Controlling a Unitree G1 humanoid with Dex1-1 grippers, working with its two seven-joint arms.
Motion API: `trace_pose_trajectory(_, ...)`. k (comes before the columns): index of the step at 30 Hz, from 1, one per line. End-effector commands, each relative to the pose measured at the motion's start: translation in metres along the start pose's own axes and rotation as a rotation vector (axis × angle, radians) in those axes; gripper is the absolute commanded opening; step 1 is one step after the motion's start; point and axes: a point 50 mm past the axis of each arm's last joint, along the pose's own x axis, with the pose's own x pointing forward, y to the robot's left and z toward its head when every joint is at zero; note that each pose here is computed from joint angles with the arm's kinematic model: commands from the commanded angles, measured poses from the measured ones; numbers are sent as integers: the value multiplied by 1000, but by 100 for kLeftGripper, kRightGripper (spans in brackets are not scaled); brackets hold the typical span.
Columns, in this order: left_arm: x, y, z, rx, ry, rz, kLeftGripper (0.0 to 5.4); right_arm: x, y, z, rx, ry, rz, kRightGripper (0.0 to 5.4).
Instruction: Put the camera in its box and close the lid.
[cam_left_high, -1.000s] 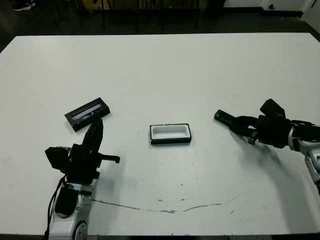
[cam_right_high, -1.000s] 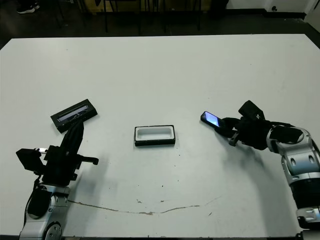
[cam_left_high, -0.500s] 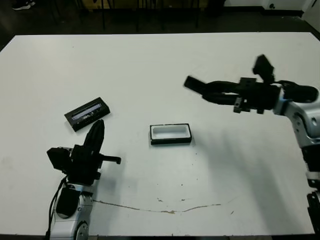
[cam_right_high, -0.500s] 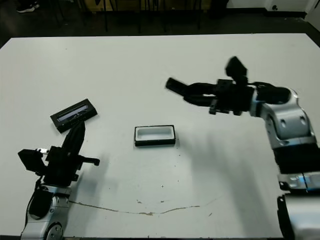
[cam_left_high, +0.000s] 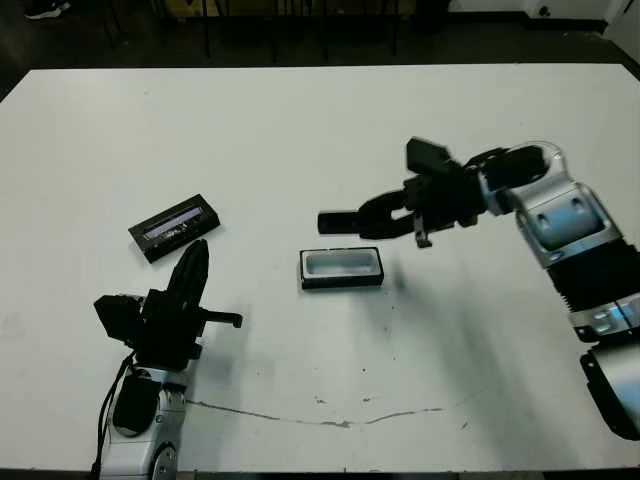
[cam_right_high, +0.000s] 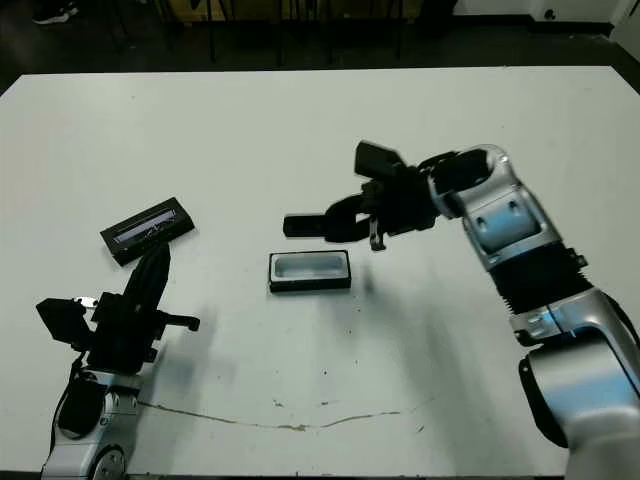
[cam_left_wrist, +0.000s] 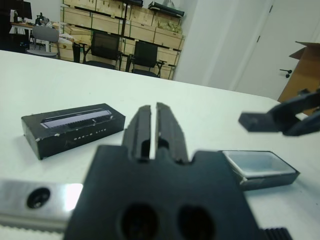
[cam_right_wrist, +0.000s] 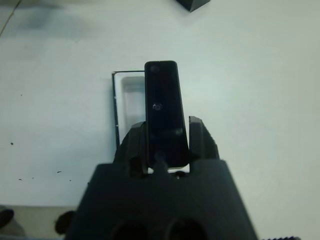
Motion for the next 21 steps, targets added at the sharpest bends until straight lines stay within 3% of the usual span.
trace_pose_trajectory(1, -6, 2, -8, 2, 46, 7, 0, 4, 1, 3, -29, 31, 25, 69)
trace_pose_trajectory(21, -7, 1, -12, 4, 50, 19, 0, 16, 9, 1, -26, 95, 87, 69)
